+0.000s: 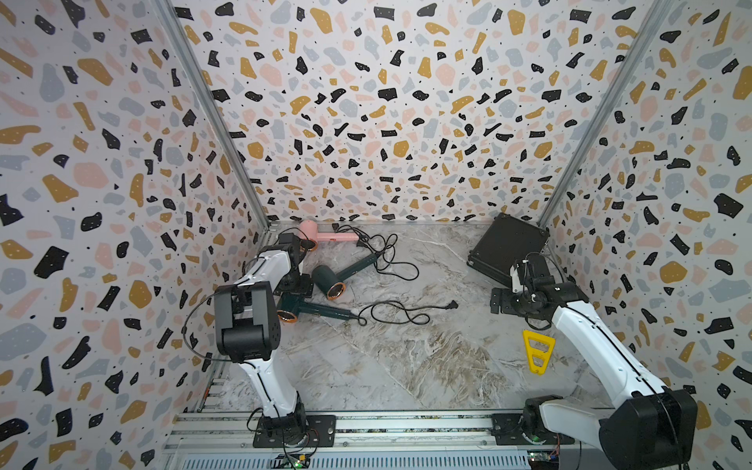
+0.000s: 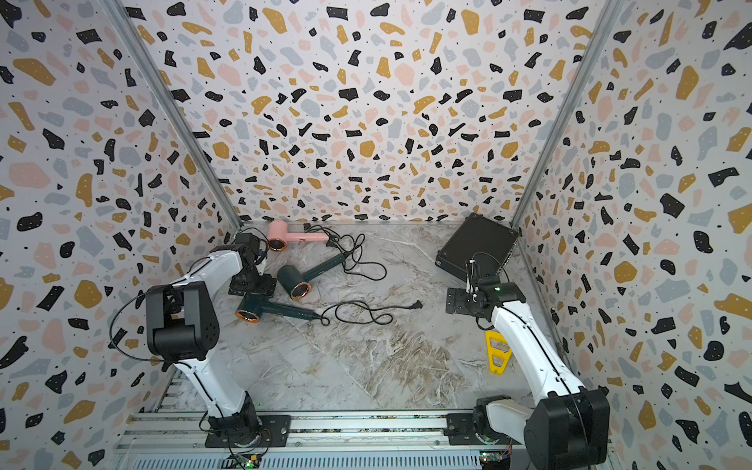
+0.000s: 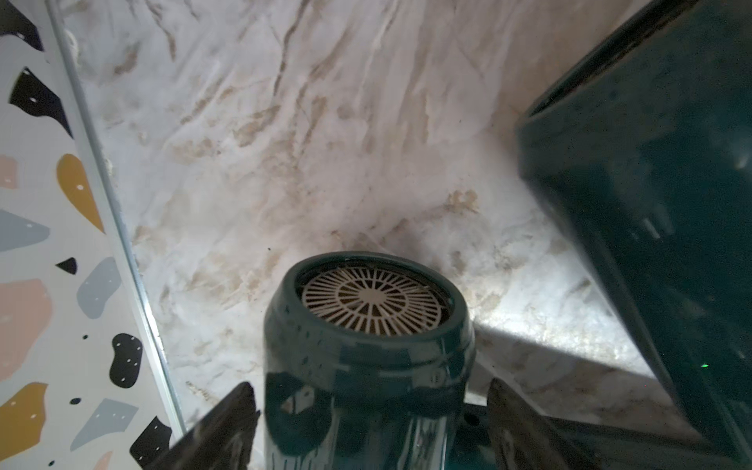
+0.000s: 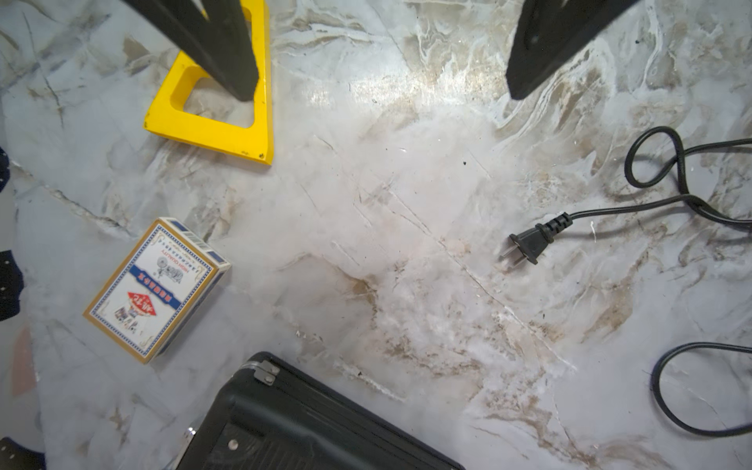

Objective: Wrap the cord around the hair dryer
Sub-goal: Pick up the hair dryer from the center of the board.

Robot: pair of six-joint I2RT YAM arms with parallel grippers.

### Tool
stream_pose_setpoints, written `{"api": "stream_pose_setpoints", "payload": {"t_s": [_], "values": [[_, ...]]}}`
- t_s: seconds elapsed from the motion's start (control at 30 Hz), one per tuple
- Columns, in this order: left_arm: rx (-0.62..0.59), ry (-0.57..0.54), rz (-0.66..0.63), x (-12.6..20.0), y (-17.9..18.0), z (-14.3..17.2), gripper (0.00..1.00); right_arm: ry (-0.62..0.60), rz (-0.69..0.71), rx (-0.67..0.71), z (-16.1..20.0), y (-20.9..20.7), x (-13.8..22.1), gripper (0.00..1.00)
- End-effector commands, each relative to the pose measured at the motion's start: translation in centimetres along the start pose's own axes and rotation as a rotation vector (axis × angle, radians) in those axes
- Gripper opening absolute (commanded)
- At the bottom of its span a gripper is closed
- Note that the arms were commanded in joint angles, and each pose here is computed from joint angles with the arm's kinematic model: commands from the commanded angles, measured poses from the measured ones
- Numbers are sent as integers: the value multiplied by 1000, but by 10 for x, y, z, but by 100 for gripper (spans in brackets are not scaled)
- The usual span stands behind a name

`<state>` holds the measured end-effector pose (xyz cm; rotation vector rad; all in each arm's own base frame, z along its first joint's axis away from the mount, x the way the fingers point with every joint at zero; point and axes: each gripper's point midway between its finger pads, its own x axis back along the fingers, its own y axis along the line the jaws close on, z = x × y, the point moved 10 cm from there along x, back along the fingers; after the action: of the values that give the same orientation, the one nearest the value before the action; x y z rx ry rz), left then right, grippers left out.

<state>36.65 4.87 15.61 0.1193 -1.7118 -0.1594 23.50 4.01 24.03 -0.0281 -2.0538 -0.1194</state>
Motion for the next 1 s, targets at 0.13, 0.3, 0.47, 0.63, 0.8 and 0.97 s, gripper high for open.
{"api": "stream_pose_setpoints", "payload": {"t_s": [0.13, 0.3, 0.47, 0.63, 0.8, 0.97], "values": [[-1, 28, 117, -13, -3, 2, 89, 11, -1, 9, 7, -1, 5, 98], [-18, 49, 116, -24, -4, 3, 89, -1, -31, 7, 8, 1, 3, 99], [-14, 77, 128, -41, -7, 1, 85, 0, -11, 5, 12, -1, 1, 99], [-16, 87, 129, -48, -7, 1, 81, -15, -5, 4, 12, -3, 4, 99], [-21, 108, 127, -51, -8, 3, 69, -10, -13, 3, 13, -2, 2, 99], [-12, 80, 100, -22, -2, 6, 56, -63, -147, 38, 10, 8, -1, 99]]}}
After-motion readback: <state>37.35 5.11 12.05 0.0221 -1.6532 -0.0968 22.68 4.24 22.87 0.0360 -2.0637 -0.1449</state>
